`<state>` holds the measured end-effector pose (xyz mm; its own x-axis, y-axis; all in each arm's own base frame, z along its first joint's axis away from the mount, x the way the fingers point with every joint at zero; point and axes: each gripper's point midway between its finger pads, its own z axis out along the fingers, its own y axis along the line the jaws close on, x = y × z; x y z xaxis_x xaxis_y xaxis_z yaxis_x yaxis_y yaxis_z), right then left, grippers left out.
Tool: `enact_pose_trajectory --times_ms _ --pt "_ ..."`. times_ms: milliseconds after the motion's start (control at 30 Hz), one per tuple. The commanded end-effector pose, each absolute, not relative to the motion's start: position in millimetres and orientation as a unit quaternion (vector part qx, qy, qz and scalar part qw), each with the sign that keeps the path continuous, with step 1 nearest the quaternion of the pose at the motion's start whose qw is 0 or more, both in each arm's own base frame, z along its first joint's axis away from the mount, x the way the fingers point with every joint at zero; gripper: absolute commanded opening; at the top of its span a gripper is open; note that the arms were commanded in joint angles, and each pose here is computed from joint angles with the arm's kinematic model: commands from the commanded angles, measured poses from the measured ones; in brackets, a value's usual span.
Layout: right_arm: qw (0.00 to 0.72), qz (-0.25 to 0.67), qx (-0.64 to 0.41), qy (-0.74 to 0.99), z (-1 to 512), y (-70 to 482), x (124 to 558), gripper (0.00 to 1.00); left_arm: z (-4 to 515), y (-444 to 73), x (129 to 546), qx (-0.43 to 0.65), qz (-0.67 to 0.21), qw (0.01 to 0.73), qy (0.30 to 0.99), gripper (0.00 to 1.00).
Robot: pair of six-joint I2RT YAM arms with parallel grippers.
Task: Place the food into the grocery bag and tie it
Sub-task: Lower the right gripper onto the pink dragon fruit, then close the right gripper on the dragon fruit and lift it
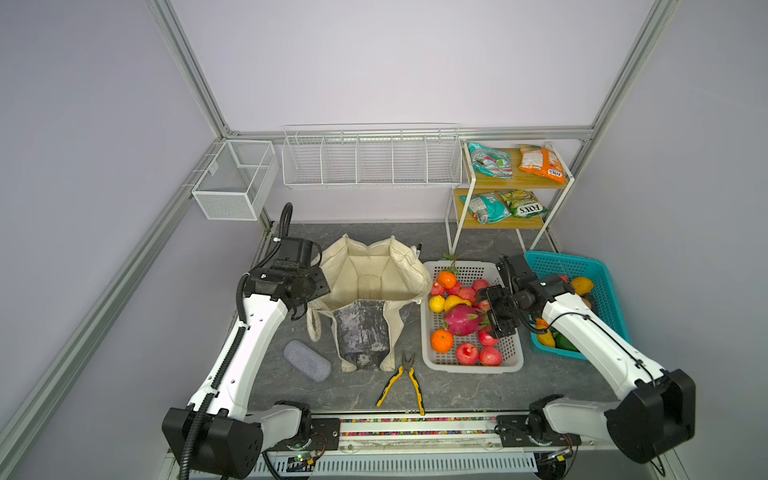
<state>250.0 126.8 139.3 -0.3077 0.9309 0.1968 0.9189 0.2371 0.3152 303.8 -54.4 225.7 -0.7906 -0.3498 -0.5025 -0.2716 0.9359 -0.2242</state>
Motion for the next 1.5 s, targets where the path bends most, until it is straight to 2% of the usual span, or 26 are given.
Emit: enact_pose_trajectory --times_ms 0,933,1133,1367,1467 --pt "0.008 0.168 0.628 0.76 128 126 245 0.89 233 -52 304 -0.162 -0.068 0.286 0.942 0.56" --pt "0.004 0.168 0.638 0.752 82 149 266 0.89 234 -52 303 -0.163 -0.071 0.289 0.941 0.56" --pt "0.007 0.169 0.64 0.75 77 148 265 1.0 234 -51 301 -0.164 -0.069 0.29 0.94 0.57" --pt "0.026 0.176 0.638 0.75 85 144 267 0.79 234 -50 298 -0.166 -0.069 0.291 0.94 0.57" --pt "0.03 0.178 0.638 0.749 88 143 266 0.74 233 -50 297 -0.166 -0.069 0.29 0.94 0.57"
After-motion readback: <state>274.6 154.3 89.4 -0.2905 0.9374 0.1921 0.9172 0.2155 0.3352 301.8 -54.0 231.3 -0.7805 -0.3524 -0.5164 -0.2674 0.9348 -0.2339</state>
